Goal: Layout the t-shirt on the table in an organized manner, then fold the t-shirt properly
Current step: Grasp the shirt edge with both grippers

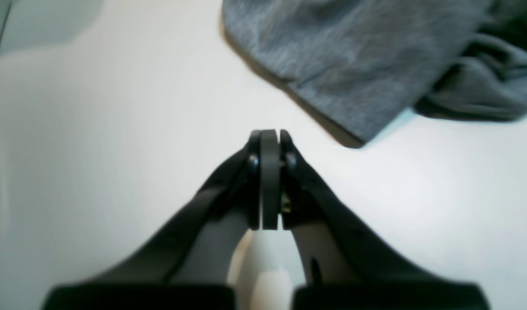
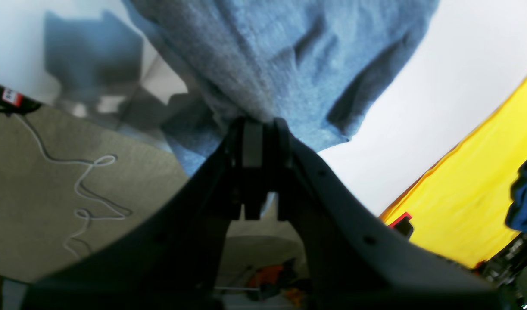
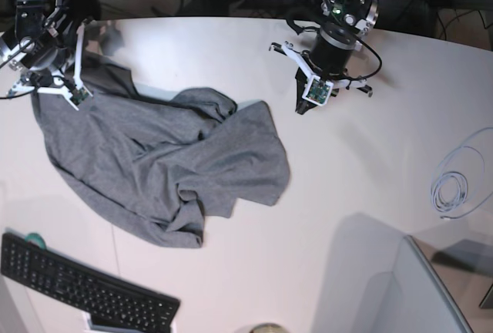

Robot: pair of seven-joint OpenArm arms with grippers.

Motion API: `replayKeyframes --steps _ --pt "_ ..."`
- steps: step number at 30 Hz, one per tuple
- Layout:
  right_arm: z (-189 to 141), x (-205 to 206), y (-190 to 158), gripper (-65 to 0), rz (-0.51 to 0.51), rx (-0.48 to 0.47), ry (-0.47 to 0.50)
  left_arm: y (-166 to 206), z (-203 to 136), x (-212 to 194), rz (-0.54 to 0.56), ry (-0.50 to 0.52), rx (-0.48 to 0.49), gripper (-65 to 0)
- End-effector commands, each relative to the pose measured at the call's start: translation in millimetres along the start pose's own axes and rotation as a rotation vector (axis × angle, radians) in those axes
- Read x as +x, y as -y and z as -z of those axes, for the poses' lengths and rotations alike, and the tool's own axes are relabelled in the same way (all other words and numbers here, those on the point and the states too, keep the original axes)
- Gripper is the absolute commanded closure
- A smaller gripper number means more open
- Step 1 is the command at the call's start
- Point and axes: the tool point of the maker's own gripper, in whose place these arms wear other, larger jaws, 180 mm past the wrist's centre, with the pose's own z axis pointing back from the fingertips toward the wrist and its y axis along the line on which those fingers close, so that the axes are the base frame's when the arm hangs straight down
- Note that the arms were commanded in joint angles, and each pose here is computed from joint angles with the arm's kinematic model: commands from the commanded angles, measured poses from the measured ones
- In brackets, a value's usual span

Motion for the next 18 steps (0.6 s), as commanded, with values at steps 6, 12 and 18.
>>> replayKeyframes --steps 6,12,18 --pt "-2 1 -3 -3.5 -0.005 0.002 0.008 13 3 33 -0.017 0.094 -0.018 0.0" --pt "-4 2 -3 -3.5 -0.005 -0.002 0.016 71 42 49 -0.042 0.103 -0.132 0.0" --pt "-4 2 -2 -3.5 -0.001 -0.004 0.016 149 57 61 -0.013 0.103 -0.305 0.0"
